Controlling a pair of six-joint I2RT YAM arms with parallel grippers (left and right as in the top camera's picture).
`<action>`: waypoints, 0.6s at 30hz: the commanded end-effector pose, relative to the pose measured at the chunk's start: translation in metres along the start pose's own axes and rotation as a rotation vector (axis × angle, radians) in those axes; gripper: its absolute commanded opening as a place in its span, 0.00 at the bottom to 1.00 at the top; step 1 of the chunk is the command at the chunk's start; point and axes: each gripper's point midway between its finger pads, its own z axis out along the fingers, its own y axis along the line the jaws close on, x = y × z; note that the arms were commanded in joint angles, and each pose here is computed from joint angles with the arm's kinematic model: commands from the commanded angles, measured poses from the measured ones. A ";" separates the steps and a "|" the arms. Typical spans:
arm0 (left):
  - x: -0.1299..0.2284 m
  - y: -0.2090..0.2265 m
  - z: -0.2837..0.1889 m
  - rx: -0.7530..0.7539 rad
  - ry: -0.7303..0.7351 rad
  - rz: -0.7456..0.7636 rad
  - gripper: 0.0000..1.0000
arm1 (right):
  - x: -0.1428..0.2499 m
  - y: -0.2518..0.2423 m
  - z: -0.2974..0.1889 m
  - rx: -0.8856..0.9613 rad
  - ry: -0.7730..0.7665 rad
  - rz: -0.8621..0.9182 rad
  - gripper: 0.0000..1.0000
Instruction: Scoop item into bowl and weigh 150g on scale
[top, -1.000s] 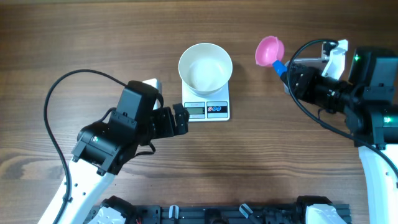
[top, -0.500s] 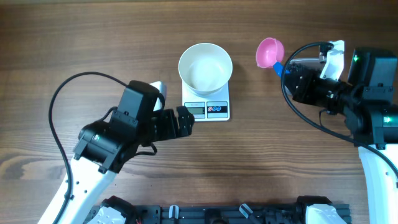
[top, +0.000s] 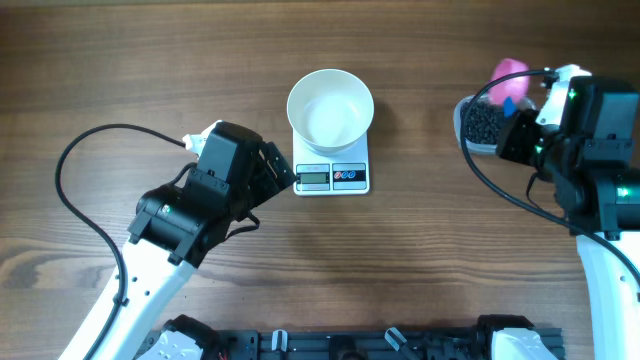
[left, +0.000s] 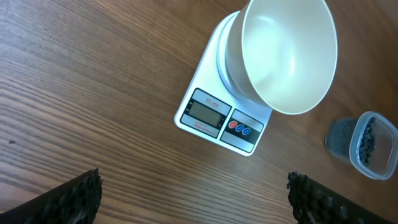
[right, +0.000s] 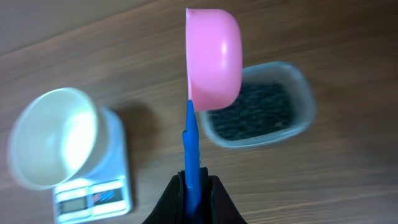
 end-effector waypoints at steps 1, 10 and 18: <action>-0.006 0.002 -0.001 -0.016 -0.022 -0.018 1.00 | -0.005 -0.034 0.007 0.199 -0.021 -0.020 0.04; -0.012 0.040 -0.006 -0.199 -0.087 0.016 1.00 | 0.002 -0.041 0.037 0.245 0.057 -0.045 0.04; 0.024 -0.017 -0.004 0.130 0.127 0.460 1.00 | -0.004 -0.037 0.041 0.222 0.040 -0.053 0.04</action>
